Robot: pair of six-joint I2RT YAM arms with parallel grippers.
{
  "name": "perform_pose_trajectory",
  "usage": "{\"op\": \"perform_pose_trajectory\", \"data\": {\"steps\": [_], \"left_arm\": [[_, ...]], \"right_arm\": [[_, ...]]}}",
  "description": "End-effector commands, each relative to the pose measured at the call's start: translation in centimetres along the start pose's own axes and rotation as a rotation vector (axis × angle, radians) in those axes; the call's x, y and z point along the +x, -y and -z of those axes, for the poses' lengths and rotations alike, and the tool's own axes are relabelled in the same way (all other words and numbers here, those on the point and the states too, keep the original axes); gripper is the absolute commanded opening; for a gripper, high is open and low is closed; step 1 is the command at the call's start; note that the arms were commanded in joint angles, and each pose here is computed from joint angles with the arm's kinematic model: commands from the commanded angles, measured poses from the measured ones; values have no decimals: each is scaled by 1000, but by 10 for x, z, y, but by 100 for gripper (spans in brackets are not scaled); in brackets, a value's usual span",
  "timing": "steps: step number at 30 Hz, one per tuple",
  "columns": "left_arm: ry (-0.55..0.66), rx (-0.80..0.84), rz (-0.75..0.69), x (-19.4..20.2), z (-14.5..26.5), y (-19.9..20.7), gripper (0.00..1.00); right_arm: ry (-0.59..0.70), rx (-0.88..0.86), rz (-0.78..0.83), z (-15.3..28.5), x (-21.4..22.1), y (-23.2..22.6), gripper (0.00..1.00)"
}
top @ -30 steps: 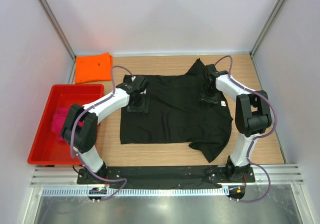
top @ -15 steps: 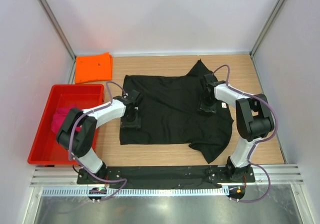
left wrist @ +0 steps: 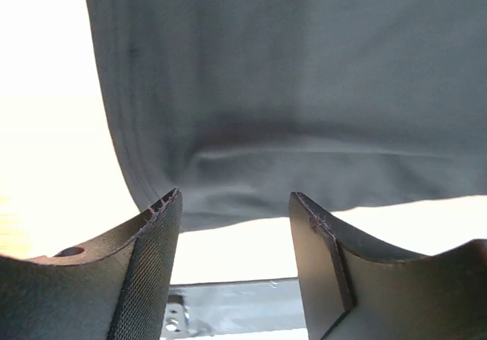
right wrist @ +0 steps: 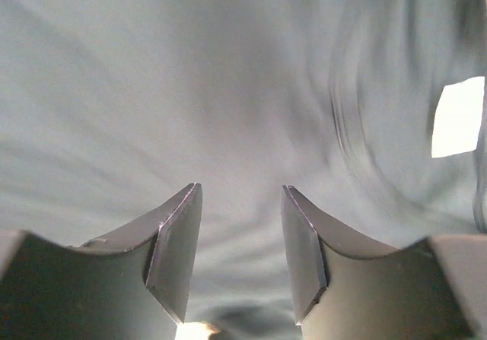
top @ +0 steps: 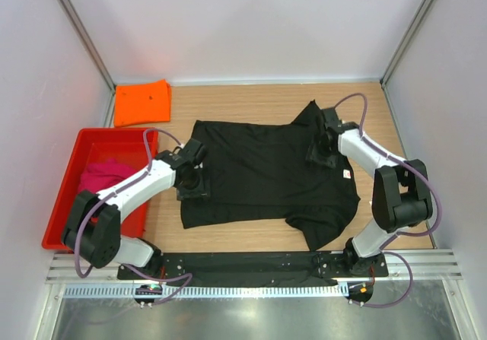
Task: Fold and stack the t-shirts
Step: Flatten the tshirt out
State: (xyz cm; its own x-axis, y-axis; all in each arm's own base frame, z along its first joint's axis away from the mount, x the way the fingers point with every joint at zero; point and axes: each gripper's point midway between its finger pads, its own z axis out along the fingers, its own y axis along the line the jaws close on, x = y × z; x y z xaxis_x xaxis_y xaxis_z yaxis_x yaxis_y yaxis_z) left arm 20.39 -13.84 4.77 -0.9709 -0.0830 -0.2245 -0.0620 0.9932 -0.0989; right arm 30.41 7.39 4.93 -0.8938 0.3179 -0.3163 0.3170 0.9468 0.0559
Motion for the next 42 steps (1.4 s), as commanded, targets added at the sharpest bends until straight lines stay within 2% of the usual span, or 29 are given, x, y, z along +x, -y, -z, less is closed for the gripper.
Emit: {"op": "perform_pose_trajectory", "data": {"steps": [1, 3, 4, 5, 6, 8, 12, 23, 28, 36, 39, 41, 42], "left_arm": [[70, 141, 3, -31, 36, 35, 61], [67, 170, -12, -39, 40, 46, 61], [87, 205, -29, -48, 47, 56, 61], [91, 210, -40, -52, 47, 59, 61], [95, 213, -48, -55, 48, 62, 61], [113, 232, -64, -63, 53, 68, 60], [120, 247, -92, -66, 57, 72, 59], [76, 222, -119, -60, 46, 68, 58], [71, 222, -126, -61, 45, 68, 58], [62, 221, -131, -59, 43, 69, 58], [61, 221, -131, -60, 43, 69, 58], [61, 219, -131, -60, 43, 69, 58], [63, 220, -131, -61, 43, 69, 58]], "right_arm": [[335, -206, -201, 38, -131, -43, 52], [305, -172, -248, 10, -155, -39, 50], [323, -214, -263, 20, -182, -49, 49], [273, -197, -277, -7, -185, -50, 45], [301, -230, -306, 0, -209, -57, 44], [277, -235, -336, -22, -218, -58, 39], [282, -319, -353, -34, -239, -79, 38], [219, -325, -380, -68, -225, -84, 37], [196, -337, -390, -79, -221, -86, 32], [181, -335, -381, -86, -216, -88, 29], [204, -367, -373, -85, -225, -94, 20], [205, -400, -387, -88, -229, -105, 6], [236, -460, -384, -78, -244, -119, 4]]}}
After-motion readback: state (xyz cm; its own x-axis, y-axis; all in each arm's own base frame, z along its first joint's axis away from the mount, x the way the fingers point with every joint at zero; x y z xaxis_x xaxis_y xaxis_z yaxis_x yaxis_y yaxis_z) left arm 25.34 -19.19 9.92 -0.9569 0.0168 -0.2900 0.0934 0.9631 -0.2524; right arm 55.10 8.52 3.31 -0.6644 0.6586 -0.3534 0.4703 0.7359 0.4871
